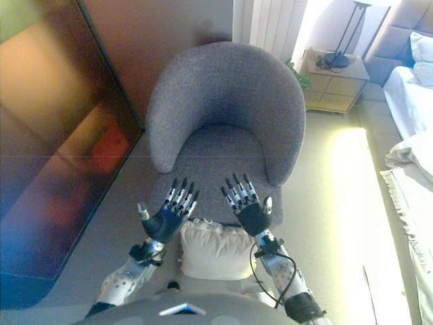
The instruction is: Pick up the cushion and take it to the sofa
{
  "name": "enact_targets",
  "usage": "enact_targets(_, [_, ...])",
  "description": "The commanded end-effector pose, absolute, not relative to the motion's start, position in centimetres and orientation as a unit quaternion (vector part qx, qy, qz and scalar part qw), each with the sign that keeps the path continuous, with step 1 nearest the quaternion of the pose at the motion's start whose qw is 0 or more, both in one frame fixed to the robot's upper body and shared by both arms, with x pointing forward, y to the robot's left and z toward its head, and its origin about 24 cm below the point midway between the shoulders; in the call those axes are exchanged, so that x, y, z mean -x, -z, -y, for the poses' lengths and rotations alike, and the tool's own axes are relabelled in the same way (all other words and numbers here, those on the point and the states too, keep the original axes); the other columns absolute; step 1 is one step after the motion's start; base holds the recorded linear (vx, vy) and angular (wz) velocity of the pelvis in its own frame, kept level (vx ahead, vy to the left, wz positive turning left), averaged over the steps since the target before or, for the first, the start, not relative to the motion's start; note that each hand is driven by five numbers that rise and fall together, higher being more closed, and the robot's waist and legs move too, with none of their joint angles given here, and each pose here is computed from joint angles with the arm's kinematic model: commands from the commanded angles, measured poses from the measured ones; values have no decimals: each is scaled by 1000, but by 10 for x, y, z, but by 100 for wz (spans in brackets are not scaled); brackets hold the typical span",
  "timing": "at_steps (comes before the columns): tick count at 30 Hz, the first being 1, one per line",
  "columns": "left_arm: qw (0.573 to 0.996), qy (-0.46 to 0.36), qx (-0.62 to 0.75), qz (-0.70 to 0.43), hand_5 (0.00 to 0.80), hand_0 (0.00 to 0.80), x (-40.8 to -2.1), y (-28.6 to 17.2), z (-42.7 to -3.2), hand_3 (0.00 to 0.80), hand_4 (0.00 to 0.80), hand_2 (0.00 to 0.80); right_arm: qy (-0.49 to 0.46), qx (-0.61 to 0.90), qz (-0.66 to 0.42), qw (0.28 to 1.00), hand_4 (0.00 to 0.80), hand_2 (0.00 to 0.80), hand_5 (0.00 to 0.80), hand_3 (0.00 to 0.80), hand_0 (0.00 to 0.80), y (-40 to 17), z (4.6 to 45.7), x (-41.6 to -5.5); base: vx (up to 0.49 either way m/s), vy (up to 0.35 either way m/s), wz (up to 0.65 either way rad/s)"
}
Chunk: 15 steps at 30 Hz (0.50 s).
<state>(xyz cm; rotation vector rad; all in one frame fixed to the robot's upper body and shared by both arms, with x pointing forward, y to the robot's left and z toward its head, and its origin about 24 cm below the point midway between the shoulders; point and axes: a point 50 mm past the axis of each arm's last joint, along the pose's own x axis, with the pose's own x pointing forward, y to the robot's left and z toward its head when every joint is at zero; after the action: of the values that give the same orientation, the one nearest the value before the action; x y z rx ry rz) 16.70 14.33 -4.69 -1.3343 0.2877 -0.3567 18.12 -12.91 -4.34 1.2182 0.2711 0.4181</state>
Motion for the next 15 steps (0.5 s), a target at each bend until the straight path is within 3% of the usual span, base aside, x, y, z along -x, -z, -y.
enact_targets(1, [959, 45, 250, -124, 0, 0, -197, 37, -195, 0, 0, 0, -115, -358, -126, 918, 0, 0, 0, 0, 0, 34, 152, -206, 0, 0, 0])
enact_targets(3, [989, 22, 85, -120, 0, 0, -203, 26, -217, 0, 0, 0, -100, -322, -132, 932, 0, 0, 0, 0, 0, 31, 163, -206, -39, 3, -3])
enact_targets(15, [983, -22, 79, -163, 0, 0, -204, 43, -225, 0, 0, 0, -72, -225, -149, 960, 0, 0, 0, 0, 0, 39, 170, -212, -10, -49, 1])
